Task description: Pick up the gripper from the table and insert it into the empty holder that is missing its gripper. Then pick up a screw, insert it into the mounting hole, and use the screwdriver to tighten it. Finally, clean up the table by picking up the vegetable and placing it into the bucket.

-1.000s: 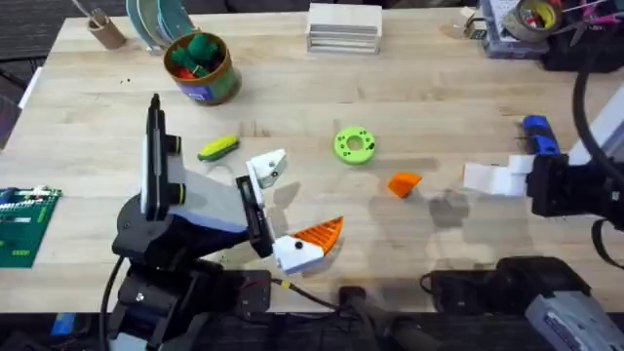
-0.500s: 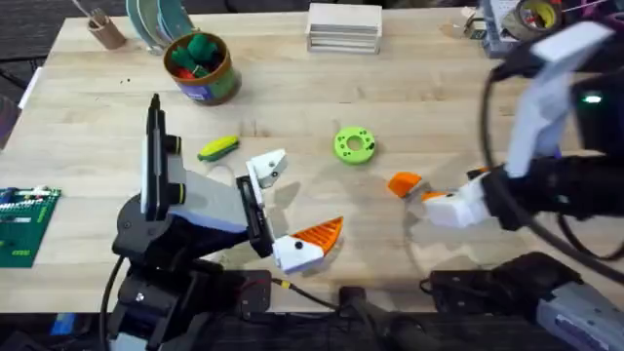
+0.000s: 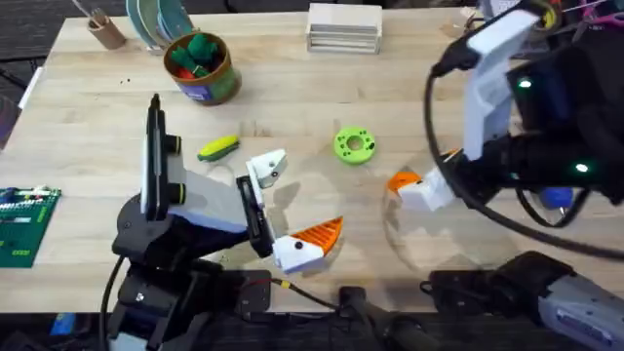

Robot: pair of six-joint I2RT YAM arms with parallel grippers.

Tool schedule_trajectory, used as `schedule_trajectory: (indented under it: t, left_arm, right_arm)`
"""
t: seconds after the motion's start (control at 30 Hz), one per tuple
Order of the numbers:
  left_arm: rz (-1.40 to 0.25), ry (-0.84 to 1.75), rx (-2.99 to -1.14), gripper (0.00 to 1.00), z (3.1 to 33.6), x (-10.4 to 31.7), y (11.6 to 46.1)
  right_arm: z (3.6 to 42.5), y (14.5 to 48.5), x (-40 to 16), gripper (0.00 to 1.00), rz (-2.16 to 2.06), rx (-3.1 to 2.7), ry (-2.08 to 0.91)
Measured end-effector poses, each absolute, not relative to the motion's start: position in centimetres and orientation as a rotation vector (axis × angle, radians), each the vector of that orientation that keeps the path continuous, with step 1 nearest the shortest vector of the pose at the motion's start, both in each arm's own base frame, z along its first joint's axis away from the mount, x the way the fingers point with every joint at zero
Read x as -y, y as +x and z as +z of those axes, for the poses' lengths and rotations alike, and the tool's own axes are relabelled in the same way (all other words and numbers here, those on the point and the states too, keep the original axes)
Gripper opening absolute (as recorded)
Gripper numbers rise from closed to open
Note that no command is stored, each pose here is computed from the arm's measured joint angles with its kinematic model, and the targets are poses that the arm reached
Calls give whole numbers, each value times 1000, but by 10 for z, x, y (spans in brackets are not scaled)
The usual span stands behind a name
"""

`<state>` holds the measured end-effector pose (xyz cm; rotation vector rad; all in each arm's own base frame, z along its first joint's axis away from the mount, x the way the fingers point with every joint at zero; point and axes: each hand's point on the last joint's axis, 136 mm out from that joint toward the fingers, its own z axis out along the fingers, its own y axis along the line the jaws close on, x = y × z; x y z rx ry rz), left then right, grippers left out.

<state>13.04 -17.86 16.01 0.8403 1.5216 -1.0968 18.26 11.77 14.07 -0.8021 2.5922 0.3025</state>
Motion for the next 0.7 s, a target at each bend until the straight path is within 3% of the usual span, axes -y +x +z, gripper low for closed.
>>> schedule_trajectory:
  t: [0.4,0.53,0.7]
  left_arm:
    - [-1097,840,-1522,993,160,179,130]
    - [-1097,840,-1522,993,160,179,130]
    - [-1097,841,-1521,992,160,179,130]
  right_arm:
    - [102,190,-120,983,245,-2724,-946]
    - [95,190,-119,934,239,-2753,-959]
    - [89,191,-124,779,239,-2762,-997]
